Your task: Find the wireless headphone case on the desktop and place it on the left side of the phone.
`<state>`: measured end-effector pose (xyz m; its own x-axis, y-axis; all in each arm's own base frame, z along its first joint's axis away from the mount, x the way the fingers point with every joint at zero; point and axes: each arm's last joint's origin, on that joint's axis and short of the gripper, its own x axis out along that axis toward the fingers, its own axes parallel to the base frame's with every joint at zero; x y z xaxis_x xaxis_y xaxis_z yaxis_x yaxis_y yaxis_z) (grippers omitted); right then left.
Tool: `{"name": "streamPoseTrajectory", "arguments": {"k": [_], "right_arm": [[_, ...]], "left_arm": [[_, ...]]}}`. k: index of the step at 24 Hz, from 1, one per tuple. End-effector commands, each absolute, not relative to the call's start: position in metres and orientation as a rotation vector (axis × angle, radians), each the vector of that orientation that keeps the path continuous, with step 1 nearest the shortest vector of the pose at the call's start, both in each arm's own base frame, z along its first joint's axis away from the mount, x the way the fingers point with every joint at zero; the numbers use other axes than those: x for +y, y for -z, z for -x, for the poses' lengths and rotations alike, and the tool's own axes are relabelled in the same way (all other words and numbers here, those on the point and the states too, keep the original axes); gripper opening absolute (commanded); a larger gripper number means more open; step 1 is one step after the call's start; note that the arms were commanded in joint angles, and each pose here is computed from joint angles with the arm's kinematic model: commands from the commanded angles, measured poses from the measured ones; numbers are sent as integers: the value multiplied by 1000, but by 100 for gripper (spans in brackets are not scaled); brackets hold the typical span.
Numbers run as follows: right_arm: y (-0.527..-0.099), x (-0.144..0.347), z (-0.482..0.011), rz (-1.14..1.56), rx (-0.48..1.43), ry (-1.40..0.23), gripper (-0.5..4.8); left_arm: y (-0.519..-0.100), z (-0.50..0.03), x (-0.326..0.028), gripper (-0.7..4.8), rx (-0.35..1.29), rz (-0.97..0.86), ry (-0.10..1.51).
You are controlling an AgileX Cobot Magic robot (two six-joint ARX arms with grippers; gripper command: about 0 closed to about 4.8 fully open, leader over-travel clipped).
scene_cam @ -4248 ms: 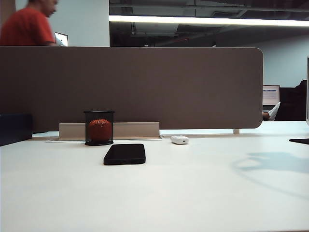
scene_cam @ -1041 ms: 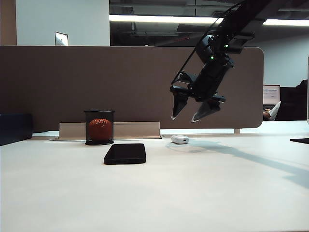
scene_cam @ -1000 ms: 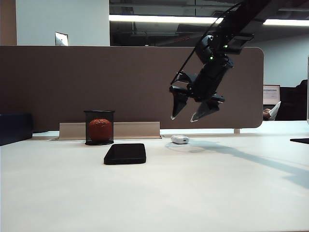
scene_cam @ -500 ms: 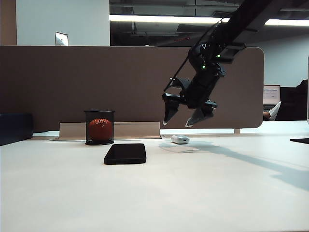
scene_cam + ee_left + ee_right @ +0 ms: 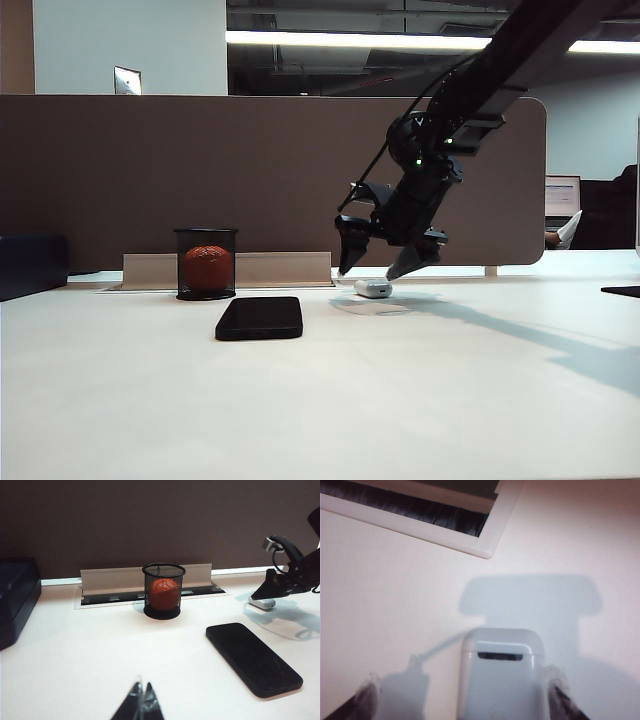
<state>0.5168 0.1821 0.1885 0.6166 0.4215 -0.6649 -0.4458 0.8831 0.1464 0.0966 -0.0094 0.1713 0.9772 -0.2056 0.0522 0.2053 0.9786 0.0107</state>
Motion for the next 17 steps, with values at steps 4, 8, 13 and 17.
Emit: {"name": "streamPoseTrajectory", "arguments": {"k": [4, 8, 13, 17], "right_arm": [[-182, 184, -521, 26, 740, -488, 431], [-177, 185, -522, 34, 740, -473, 431], [-177, 184, -523, 42, 731, -451, 430], [-177, 184, -523, 43, 730, -448, 418]], "left_arm": [[-173, -96, -9, -5, -68, -4, 211], [-173, -96, -9, -5, -67, -4, 211], [-173, -96, -9, -5, -67, -4, 211], [-173, -96, -9, -6, -67, -4, 211]]}}
